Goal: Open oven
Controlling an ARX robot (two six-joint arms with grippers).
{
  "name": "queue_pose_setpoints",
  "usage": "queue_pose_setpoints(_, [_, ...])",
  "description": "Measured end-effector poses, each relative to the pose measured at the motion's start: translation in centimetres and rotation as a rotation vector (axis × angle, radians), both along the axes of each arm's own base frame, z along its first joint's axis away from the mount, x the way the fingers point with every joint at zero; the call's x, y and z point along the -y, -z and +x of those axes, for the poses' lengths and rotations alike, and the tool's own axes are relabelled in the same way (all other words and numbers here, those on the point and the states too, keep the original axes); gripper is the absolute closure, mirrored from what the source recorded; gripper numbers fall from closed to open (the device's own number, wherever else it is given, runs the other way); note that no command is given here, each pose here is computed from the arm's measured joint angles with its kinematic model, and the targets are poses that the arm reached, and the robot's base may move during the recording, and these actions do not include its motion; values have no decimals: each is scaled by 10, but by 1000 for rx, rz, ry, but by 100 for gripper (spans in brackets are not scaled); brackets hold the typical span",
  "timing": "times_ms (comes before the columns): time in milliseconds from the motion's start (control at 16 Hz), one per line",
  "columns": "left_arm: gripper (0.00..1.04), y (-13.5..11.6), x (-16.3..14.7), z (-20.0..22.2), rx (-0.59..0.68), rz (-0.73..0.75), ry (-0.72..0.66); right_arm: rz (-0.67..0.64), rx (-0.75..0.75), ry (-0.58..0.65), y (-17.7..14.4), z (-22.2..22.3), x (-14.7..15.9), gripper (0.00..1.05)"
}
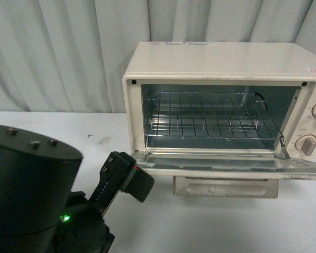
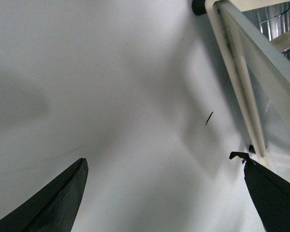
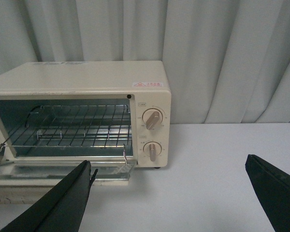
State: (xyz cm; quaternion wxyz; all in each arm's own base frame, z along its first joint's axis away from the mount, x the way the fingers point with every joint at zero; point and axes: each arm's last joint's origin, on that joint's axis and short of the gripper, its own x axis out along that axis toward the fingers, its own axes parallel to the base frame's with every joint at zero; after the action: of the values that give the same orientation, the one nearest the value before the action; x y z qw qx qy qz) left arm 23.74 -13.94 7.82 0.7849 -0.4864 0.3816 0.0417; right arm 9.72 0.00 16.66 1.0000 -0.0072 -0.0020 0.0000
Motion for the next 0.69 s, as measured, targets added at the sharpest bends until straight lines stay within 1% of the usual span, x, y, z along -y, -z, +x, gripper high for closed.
queue_pose_setpoints(125, [7,-3,-11,-8,-6,17,30,0,0,0,0,0,0,6])
queue_pose_setpoints(312, [7,-17,-29,-17,31,40,53,0,0,0,0,0,0,6])
queue_pose_setpoints(438, [7,-31,-53,-25,78,82,21,0,0,0,0,0,0,6])
queue_pose_setpoints(562, [7,-44,-76,-32,111,125,-44,0,0,0,0,0,0,6])
queue_pose_setpoints(688, [7,-64,-92,-36,192,145,-107,0,0,0,0,0,0,6])
